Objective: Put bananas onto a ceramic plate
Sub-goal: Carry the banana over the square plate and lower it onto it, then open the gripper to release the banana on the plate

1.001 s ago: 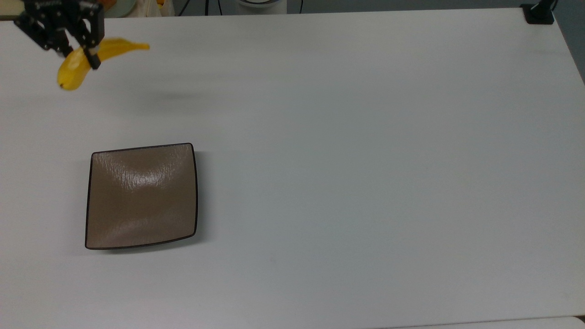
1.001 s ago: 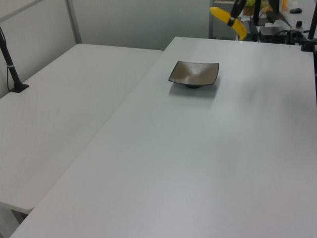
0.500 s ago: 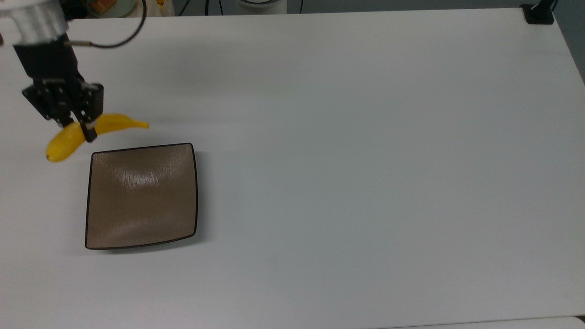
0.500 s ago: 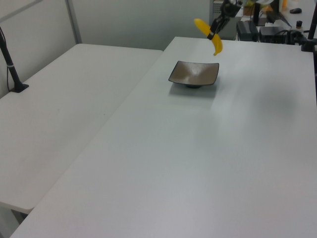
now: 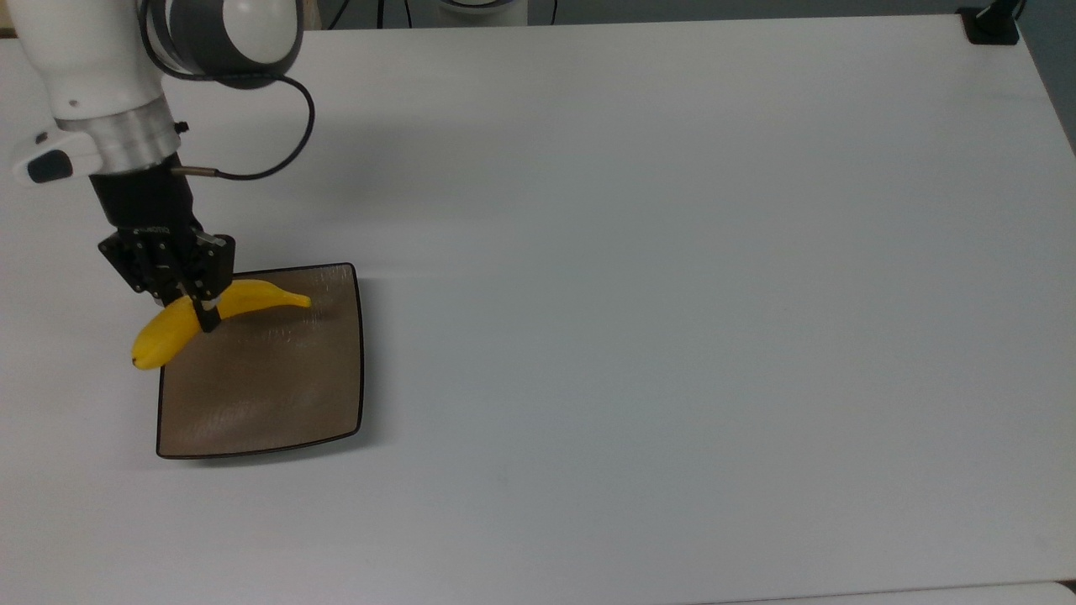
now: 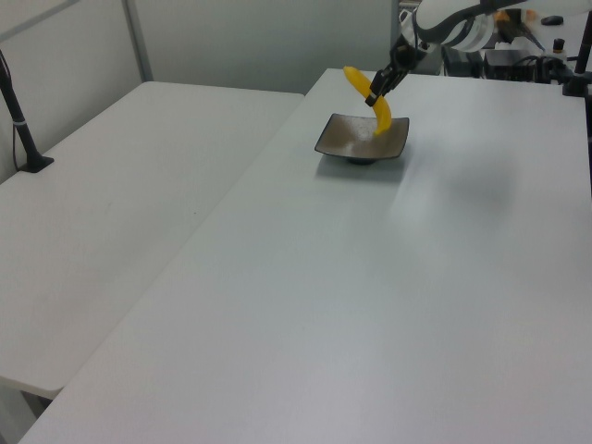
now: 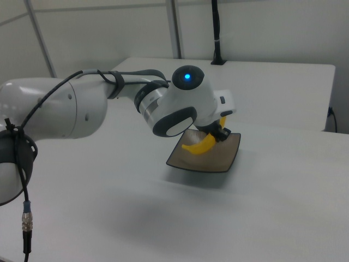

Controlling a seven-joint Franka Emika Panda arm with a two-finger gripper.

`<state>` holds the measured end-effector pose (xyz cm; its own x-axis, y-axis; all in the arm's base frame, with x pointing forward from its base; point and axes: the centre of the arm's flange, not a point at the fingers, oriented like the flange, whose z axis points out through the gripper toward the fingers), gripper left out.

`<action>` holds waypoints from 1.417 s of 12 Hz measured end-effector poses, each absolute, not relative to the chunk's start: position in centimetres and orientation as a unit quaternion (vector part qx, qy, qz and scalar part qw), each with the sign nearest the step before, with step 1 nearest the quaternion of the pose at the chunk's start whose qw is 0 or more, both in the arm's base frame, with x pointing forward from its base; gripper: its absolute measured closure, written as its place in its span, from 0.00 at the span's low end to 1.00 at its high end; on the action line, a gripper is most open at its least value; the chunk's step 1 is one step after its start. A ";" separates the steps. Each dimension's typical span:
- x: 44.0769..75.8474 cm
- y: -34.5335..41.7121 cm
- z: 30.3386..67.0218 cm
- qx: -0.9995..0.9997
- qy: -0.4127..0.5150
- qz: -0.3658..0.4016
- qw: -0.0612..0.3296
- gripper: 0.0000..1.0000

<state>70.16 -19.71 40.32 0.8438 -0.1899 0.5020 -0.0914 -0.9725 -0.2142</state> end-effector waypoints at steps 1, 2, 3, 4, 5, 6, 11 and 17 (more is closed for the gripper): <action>70.3 -19.5 39.6 -0.957 0.073 -0.267 0.092 0.67; 70.4 -19.4 39.1 -0.957 0.073 -0.263 0.093 0.67; 70.5 -19.3 38.6 -0.958 0.073 -0.260 0.094 0.67; 70.6 -19.1 37.9 -0.959 0.072 -0.255 0.095 0.67; 70.7 -18.9 37.2 -0.961 0.072 -0.251 0.097 0.67; 70.7 -18.8 36.6 -0.961 0.072 -0.247 0.098 0.67; 70.7 -18.8 36.1 -0.962 0.072 -0.244 0.098 0.65; 70.8 -19.0 36.3 -0.962 0.073 -0.246 0.098 0.22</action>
